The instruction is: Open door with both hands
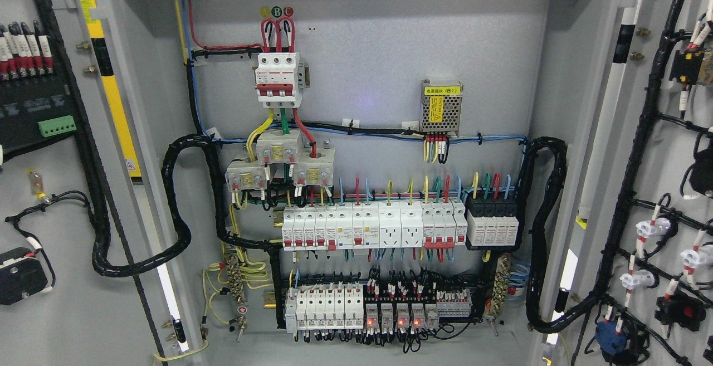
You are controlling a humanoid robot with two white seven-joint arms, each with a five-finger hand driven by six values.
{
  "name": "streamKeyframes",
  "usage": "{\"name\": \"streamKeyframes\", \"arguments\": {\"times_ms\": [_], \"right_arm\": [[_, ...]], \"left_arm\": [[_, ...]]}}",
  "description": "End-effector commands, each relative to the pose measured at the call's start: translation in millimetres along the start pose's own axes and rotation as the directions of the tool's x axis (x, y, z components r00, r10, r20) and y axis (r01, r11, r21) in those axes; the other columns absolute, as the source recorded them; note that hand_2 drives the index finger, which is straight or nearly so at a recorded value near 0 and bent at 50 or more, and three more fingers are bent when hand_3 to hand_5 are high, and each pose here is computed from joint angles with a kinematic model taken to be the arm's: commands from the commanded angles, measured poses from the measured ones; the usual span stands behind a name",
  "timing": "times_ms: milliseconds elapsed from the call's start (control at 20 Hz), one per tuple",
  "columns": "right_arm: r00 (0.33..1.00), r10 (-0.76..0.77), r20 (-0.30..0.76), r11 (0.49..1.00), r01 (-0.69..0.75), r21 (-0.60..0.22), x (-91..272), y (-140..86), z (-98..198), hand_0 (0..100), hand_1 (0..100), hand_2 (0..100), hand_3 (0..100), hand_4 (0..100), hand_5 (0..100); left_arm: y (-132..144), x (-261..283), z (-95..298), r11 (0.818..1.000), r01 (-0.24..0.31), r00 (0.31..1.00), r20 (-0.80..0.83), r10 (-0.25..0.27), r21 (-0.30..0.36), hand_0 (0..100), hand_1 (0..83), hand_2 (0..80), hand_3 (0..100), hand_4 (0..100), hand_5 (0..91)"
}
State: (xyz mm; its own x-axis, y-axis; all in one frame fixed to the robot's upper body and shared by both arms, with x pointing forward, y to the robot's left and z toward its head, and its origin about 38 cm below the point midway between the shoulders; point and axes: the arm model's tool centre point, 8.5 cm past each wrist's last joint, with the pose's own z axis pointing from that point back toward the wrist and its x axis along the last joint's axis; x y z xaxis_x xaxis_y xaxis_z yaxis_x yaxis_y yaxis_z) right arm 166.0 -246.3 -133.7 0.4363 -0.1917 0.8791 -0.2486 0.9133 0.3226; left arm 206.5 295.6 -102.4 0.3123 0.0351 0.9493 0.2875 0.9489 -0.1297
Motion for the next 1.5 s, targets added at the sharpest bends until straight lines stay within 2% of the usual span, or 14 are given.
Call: {"name": "streamKeyframes", "arguments": {"times_ms": [0, 50, 150, 250, 351, 501, 601, 701, 751, 801, 851, 901, 1252, 1452], "right_arm": [[0.843, -0.261, -0.471, 0.957, 0.162, -0.241, -156, 13, 72, 20, 12, 0, 0, 0, 0], [0.820, -0.277, -0.501, 0.951, 0.159, -0.265, -164, 13, 82, 20, 12, 0, 0, 0, 0], [0.793, -0.297, -0.532, 0.942, 0.152, -0.298, -171, 14, 89, 20, 12, 0, 0, 0, 0], [0.761, -0.312, -0.569, 0.923, 0.100, -0.373, -176, 7, 96, 20, 12, 0, 0, 0, 0], [0.743, -0.315, -0.591, 0.904, 0.044, -0.426, -178, -2, 103, 20, 12, 0, 0, 0, 0], [0.725, -0.270, -0.633, 0.910, -0.024, -0.415, -177, -14, 110, 20, 12, 0, 0, 0, 0], [0.669, -0.233, -0.705, 0.917, -0.090, -0.389, -181, -19, 118, 20, 12, 0, 0, 0, 0], [0.631, -0.228, -0.741, 0.900, -0.153, -0.407, -181, -28, 126, 20, 12, 0, 0, 0, 0], [0.622, -0.225, -0.750, 0.893, -0.176, -0.414, -181, -31, 127, 20, 12, 0, 0, 0, 0], [0.597, -0.210, -0.774, 0.895, -0.201, -0.398, -182, -32, 130, 20, 12, 0, 0, 0, 0], [0.560, -0.196, -0.805, 0.898, -0.227, -0.377, -183, -34, 135, 20, 12, 0, 0, 0, 0], [0.523, -0.184, -0.833, 0.902, -0.247, -0.354, -185, -35, 139, 20, 12, 0, 0, 0, 0], [0.452, -0.174, -0.875, 0.880, -0.327, -0.344, -182, -50, 151, 20, 12, 0, 0, 0, 0], [0.447, -0.177, -0.877, 0.882, -0.323, -0.343, -184, -48, 151, 20, 12, 0, 0, 0, 0]], "left_arm": [[-81, -191, 98, 0.900, -0.361, 0.695, -0.573, 0.435, 0.245, 0, 0.0, 0.0, 0, 0, 0.0], [-86, -199, 112, 0.887, -0.372, 0.643, -0.613, 0.459, 0.274, 0, 0.0, 0.0, 0, 0, 0.0], [-91, -208, 139, 0.875, -0.373, 0.579, -0.660, 0.478, 0.307, 0, 0.0, 0.0, 0, 0, 0.0], [-81, -212, 161, 0.877, -0.351, 0.547, -0.688, 0.477, 0.329, 0, 0.0, 0.0, 0, 0, 0.0], [-81, -216, 178, 0.868, -0.349, 0.503, -0.711, 0.491, 0.353, 0, 0.0, 0.0, 0, 0, 0.0], [-88, -221, 189, 0.840, -0.368, 0.404, -0.745, 0.530, 0.398, 0, 0.0, 0.0, 0, 0, 0.0], [-89, -222, 191, 0.831, -0.374, 0.376, -0.752, 0.541, 0.411, 0, 0.0, 0.0, 0, 0, 0.0], [-87, -222, 192, 0.834, -0.357, 0.370, -0.756, 0.539, 0.420, 0, 0.0, 0.0, 0, 0, 0.0], [-84, -224, 195, 0.839, -0.322, 0.360, -0.762, 0.538, 0.439, 0, 0.0, 0.0, 0, 0, 0.0], [-78, -226, 201, 0.845, -0.260, 0.340, -0.774, 0.534, 0.468, 0, 0.0, 0.0, 0, 0, 0.0], [-73, -227, 204, 0.849, -0.211, 0.334, -0.780, 0.529, 0.485, 0, 0.0, 0.0, 0, 0, 0.0], [-71, -227, 205, 0.850, -0.185, 0.334, -0.782, 0.526, 0.493, 0, 0.0, 0.0, 0, 0, 0.0], [-63, -226, 204, 0.854, -0.163, 0.339, -0.784, 0.519, 0.495, 0, 0.0, 0.0, 0, 0, 0.0], [-60, -225, 198, 0.855, -0.163, 0.352, -0.781, 0.516, 0.491, 0, 0.0, 0.0, 0, 0, 0.0]]}}
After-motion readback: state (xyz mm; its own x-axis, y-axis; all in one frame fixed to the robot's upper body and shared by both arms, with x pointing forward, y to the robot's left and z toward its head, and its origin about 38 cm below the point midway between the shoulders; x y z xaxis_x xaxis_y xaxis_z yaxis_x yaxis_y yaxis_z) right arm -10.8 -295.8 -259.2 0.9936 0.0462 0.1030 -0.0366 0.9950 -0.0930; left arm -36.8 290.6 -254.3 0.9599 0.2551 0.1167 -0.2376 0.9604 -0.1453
